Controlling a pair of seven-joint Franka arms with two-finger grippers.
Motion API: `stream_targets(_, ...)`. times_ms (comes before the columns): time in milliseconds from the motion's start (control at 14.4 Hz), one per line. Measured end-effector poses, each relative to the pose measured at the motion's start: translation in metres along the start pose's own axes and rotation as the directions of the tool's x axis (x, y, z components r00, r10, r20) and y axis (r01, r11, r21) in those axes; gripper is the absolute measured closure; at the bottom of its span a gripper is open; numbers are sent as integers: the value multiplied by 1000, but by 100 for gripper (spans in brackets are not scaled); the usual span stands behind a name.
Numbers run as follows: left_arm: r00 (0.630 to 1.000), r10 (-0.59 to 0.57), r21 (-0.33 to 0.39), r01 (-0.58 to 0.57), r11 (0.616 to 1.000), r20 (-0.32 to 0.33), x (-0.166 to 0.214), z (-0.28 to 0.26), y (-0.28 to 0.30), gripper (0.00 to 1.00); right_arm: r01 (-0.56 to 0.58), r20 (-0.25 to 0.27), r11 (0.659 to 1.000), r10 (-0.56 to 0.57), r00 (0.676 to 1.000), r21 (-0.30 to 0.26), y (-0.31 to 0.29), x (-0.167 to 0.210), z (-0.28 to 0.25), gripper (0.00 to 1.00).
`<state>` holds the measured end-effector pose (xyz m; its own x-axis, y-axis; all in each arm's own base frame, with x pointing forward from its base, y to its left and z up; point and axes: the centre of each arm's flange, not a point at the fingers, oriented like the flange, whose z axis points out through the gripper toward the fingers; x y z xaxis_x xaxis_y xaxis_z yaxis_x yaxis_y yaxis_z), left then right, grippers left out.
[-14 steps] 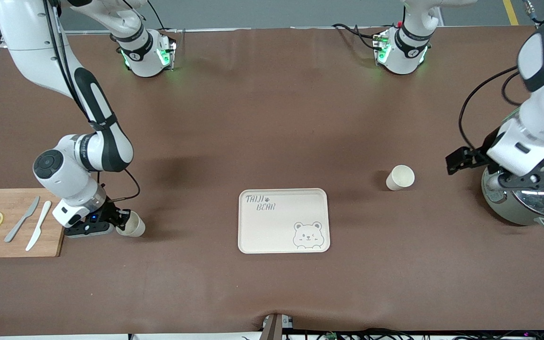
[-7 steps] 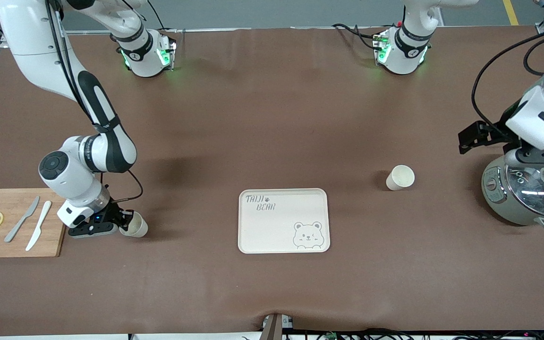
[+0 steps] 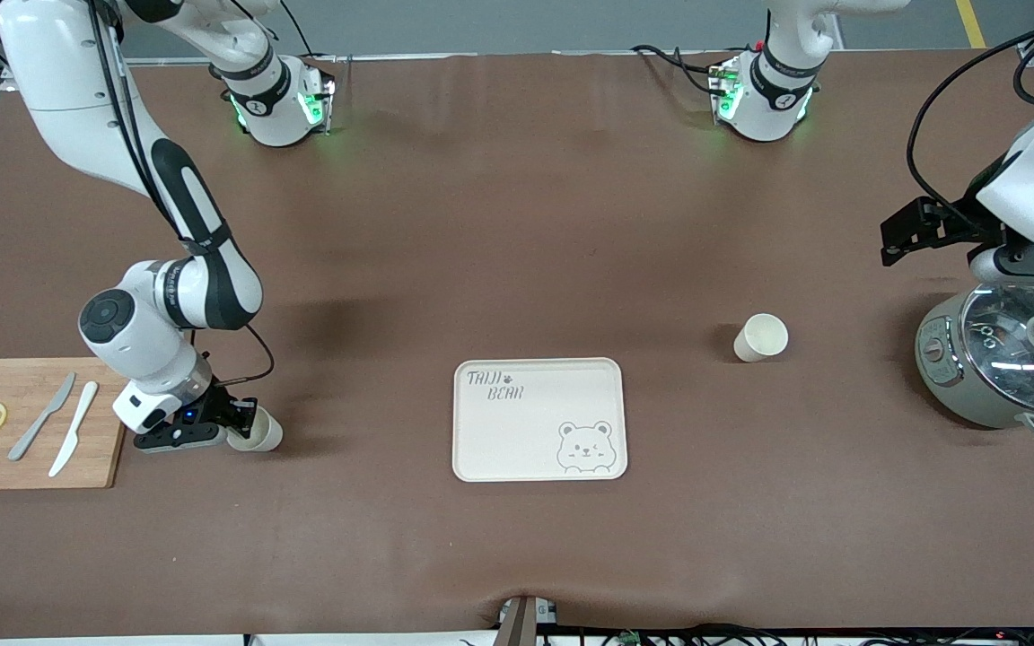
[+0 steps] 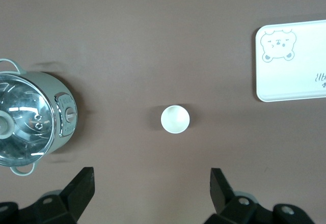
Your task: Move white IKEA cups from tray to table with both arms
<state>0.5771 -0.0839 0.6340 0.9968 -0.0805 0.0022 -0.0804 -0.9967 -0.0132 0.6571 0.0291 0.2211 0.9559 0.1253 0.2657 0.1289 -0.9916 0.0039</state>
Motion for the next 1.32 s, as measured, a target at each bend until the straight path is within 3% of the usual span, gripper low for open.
stream_targets(209, 1000, 1, 0, -1, 1000, 5, 0, 1, -1, 0, 1, 2, 1000, -1, 1000, 2, 0, 5, -3, 28)
stream_targets(417, 1000, 2, 0, -2, 1000, 7, -1, 1, -1, 0, -7, 87, 1000, 5, 996, 21, 7, 24, -22, 0)
stream_targets(765, 1000, 2, 0, -2, 1000, 7, -1, 1, 0, 0, -41, 219, 997, 27, 975, 59, 41, 80, -131, 0)
stream_targets(973, 1000, 29, 0, -29, 1000, 7, -1, 1, 0, 0, -48, 276, 996, 25, 961, 75, 49, 88, -204, 0)
stream_targets(1321, 996, 86, 0, -86, 996, 7, -1, 1, -1, 0, -80, 292, 995, 59, 955, 61, 73, 62, -336, 0)
